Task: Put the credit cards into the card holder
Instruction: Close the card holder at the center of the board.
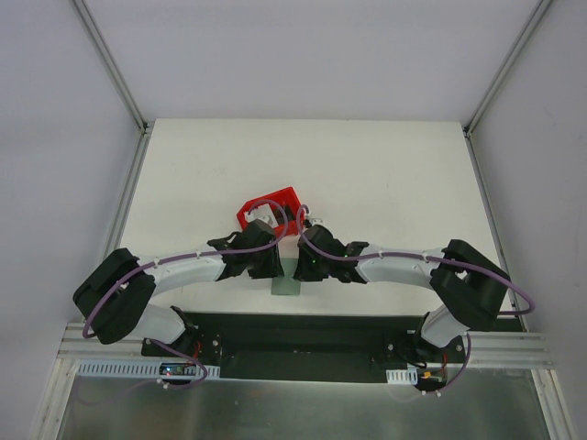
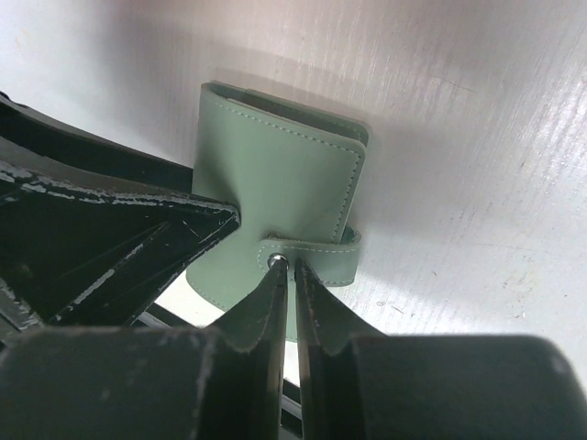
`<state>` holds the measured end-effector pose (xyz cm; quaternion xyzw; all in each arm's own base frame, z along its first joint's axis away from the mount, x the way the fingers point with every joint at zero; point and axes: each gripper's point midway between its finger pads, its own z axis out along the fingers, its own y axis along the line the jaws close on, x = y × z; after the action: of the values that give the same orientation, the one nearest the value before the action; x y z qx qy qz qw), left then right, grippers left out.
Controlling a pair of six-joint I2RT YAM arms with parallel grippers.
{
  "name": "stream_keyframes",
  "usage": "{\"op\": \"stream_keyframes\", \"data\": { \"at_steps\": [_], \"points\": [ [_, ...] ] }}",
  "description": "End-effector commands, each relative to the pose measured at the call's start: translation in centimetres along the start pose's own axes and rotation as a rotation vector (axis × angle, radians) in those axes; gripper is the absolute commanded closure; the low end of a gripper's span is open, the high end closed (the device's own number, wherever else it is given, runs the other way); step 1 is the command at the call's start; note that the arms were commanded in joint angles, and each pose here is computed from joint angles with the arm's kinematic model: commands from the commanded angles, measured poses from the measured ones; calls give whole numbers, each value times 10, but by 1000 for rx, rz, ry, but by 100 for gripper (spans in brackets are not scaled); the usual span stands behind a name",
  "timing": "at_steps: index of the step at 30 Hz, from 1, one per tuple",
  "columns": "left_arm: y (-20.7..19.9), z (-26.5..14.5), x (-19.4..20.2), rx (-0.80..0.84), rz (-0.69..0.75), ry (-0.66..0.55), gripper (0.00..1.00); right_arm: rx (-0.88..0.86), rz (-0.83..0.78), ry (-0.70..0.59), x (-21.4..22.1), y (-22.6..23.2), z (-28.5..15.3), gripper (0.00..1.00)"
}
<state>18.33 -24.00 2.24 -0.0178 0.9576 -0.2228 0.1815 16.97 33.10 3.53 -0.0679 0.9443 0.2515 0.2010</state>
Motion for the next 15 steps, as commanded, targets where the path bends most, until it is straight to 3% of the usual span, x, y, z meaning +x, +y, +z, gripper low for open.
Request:
{"op": "stream_keyframes", "data": {
  "at_steps": [1, 15],
  "points": [
    [12, 2, 17, -27, -10, 47, 66, -16, -8, -11, -5, 12, -4, 91],
    [-3, 0, 4, 0, 1, 22, 64, 23, -3, 25, 6, 7, -12, 91]
  ]
}}
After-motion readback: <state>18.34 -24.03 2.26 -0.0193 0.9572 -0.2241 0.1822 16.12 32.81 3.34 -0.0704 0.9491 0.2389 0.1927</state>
